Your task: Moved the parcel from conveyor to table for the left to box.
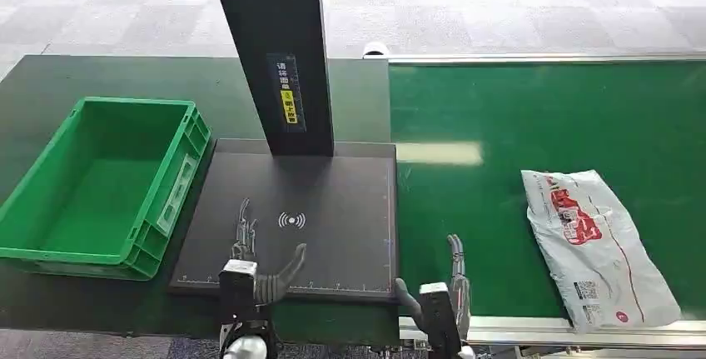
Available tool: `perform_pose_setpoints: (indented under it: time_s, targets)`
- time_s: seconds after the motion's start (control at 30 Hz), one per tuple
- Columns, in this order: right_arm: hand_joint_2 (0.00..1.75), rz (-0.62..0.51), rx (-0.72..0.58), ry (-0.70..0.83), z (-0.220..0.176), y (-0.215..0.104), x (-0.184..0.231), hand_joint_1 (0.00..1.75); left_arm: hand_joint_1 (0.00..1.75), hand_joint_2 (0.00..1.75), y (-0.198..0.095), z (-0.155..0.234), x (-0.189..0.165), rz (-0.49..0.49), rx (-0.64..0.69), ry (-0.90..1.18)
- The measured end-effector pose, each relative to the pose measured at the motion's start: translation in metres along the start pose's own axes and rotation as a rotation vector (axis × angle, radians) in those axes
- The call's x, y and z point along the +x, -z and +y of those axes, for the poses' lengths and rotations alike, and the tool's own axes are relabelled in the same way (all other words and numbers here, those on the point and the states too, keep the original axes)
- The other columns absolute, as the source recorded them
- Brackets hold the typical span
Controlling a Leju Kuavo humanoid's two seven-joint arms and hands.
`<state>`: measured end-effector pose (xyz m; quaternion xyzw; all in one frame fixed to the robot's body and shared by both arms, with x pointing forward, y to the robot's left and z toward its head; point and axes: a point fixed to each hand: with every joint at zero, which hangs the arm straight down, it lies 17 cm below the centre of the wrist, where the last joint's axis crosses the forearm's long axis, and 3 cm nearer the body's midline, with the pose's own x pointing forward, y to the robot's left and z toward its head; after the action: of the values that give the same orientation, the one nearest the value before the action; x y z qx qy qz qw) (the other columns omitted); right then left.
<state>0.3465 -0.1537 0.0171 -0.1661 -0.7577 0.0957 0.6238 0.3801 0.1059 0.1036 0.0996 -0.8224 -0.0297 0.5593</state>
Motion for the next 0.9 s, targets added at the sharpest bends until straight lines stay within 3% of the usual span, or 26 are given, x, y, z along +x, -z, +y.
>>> perform_pose_setpoints:
  time_s: [0.9]
  targets:
    - [1.75,0.045,-0.058,-0.041,-0.03,0.004,-0.01,0.0,0.0,1.75,-0.01,-0.001,0.013,0.007,0.017,-0.069]
